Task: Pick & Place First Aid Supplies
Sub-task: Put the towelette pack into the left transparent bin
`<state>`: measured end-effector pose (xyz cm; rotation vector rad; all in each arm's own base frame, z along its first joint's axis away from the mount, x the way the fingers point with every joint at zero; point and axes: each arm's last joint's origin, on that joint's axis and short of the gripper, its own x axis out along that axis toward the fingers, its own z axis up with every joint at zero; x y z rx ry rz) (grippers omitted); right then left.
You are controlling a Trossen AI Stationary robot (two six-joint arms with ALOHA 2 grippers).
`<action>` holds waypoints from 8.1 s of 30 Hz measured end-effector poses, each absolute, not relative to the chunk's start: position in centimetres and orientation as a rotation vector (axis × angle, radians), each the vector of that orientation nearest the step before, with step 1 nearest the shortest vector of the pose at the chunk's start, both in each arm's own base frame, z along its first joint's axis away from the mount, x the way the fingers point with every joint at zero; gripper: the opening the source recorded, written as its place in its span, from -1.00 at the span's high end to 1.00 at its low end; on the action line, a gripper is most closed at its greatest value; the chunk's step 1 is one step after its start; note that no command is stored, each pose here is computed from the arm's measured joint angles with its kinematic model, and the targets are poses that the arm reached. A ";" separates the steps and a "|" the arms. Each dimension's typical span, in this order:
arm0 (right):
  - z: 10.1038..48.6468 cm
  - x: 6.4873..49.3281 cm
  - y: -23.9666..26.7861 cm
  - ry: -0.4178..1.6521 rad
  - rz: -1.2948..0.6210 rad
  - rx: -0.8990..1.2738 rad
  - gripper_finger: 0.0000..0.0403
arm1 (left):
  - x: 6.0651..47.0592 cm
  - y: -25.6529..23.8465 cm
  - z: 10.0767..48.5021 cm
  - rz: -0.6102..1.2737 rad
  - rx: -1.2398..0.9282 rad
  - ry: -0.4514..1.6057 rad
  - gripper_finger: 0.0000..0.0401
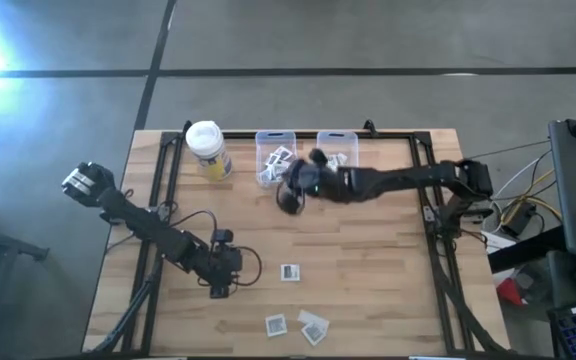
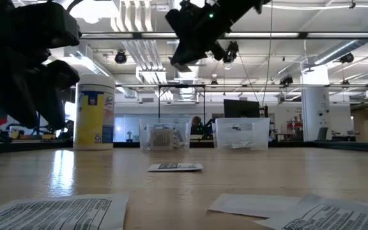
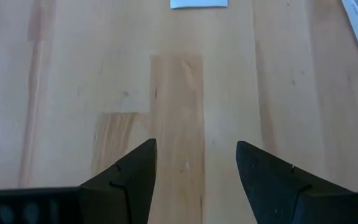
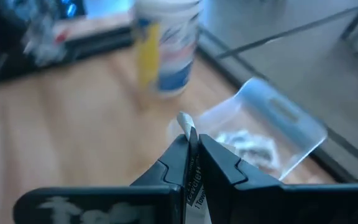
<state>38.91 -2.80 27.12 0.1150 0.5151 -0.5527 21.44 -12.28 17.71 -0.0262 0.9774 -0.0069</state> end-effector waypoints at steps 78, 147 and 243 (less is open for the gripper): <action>35.5 36.7 -1.7 1.055 -0.758 0.054 0.33 | 24.7 -13.9 20.5 -0.116 0.022 0.513 -0.06; 29.9 22.4 9.5 0.818 -0.759 0.379 0.49 | 34.5 -10.4 13.2 -0.121 0.067 0.926 -0.05; 27.9 25.8 17.1 0.677 -0.382 0.482 0.67 | 29.8 12.6 22.8 0.485 0.131 0.832 0.82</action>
